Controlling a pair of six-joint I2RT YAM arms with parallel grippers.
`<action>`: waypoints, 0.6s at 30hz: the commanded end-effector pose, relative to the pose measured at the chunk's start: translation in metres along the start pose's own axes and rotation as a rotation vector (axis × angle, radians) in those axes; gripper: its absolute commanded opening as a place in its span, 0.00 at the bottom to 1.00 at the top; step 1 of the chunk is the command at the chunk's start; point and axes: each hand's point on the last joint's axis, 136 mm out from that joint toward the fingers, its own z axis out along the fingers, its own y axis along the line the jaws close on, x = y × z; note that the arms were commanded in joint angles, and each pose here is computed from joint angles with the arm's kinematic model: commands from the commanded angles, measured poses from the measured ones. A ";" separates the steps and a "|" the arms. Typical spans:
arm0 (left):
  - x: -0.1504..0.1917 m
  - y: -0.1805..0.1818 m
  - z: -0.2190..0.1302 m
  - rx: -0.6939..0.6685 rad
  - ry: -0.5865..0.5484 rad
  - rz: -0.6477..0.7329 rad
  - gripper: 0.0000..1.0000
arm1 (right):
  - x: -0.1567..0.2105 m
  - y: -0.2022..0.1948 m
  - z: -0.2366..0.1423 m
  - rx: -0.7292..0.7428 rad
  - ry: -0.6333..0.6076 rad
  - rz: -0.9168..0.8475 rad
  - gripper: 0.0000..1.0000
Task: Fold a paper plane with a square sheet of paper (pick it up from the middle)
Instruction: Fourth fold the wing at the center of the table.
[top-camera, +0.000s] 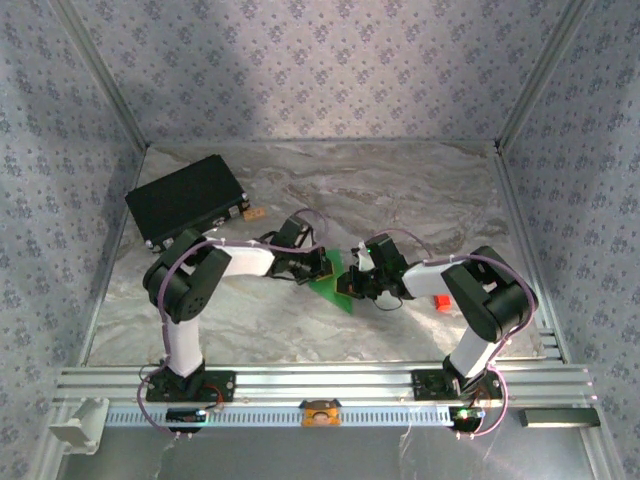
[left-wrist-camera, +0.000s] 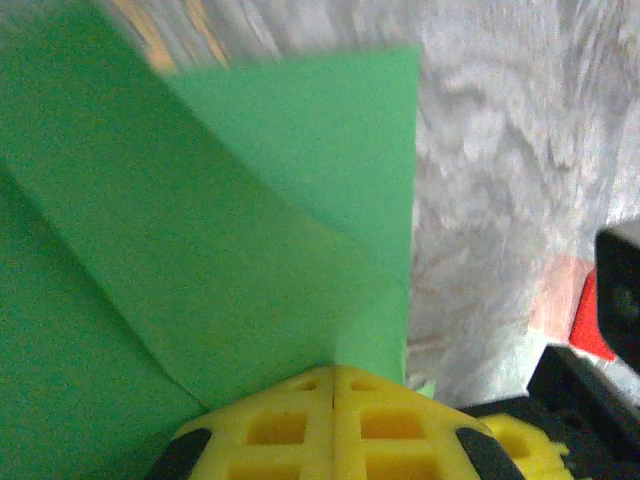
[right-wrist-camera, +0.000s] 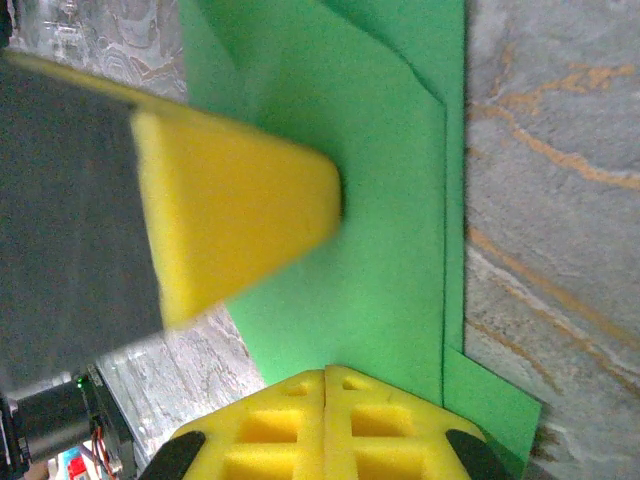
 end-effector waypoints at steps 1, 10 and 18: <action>-0.024 0.031 -0.004 -0.114 -0.058 -0.021 0.00 | 0.041 -0.057 0.000 0.198 0.107 0.100 0.00; -0.060 0.045 -0.019 -0.119 -0.119 -0.061 0.00 | 0.044 -0.058 0.002 0.193 0.120 0.095 0.00; -0.087 0.054 -0.034 -0.126 -0.165 -0.087 0.00 | 0.045 -0.057 0.002 0.184 0.126 0.091 0.00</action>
